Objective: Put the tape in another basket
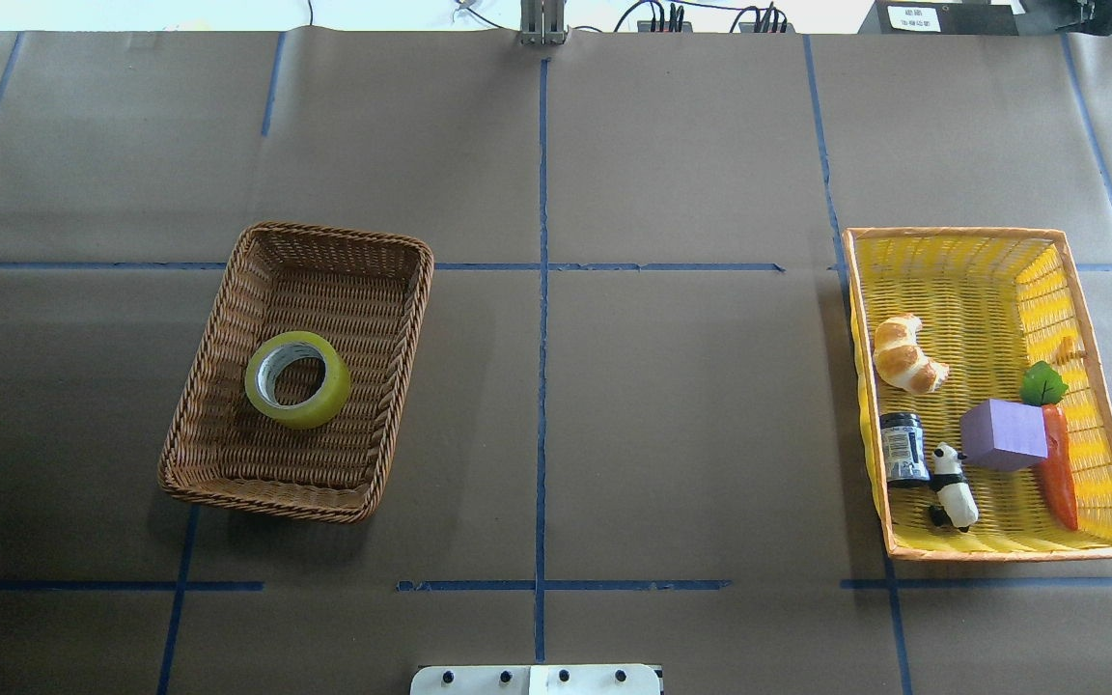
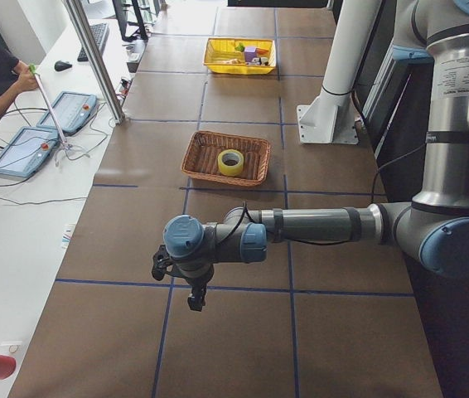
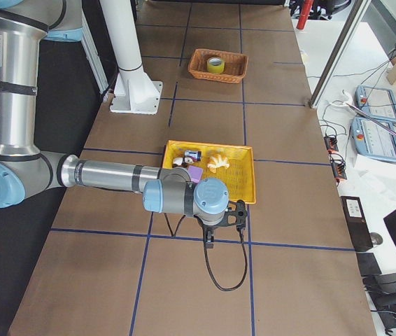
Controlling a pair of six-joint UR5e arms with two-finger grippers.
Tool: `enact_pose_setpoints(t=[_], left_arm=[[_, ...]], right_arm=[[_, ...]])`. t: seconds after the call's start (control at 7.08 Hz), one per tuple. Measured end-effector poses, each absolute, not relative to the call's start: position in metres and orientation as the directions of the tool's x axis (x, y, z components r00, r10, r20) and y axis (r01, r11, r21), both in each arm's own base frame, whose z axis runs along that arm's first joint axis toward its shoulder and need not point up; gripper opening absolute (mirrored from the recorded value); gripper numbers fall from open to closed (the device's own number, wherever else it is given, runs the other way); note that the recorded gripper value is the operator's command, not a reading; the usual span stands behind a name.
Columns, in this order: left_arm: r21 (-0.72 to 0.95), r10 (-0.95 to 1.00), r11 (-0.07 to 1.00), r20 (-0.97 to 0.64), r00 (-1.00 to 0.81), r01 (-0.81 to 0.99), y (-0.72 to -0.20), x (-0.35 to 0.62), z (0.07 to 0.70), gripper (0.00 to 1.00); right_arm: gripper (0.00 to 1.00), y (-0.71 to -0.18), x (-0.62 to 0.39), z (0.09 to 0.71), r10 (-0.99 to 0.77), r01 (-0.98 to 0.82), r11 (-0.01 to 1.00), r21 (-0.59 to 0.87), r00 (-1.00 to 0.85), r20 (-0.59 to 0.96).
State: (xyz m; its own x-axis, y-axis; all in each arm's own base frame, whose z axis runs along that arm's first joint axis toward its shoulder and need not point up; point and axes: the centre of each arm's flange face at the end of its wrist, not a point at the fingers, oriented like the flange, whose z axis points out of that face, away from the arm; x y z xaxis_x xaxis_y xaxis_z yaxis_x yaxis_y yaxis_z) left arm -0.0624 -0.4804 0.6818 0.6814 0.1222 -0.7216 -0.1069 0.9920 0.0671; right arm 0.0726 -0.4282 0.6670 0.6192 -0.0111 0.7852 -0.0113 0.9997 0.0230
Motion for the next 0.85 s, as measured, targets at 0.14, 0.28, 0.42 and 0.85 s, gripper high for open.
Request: enact_pose_setpoints(t=[0.14,0.28,0.42,0.85], left_arm=[[0.068,0.123,0.992,-0.722,0.681,-0.107,-0.4807,-0.0624,0.6816,1.00],[0.069,0.124,0.992,-0.721,0.681,-0.107,-0.4809,-0.0624,0.6815,1.00],[0.070,0.124,0.992,-0.721,0.681,-0.107,-0.4810,-0.0624,0.6814,1.00],[0.074,0.126,0.992,-0.721,0.682,-0.106,-0.4812,-0.0632,0.6804,1.00]], right_arm=[[1.00,-0.4282,0.0726,0.6669,-0.011,-0.011,1.000,0.023,0.619,0.785],[1.00,-0.4282,0.0729,0.6668,-0.011,-0.012,1.000,0.023,0.619,0.785],[1.00,-0.4282,0.0731,0.6667,-0.010,-0.013,1.000,0.023,0.619,0.785],[1.00,-0.4280,0.0737,0.6667,-0.008,-0.015,1.000,0.022,0.619,0.785]])
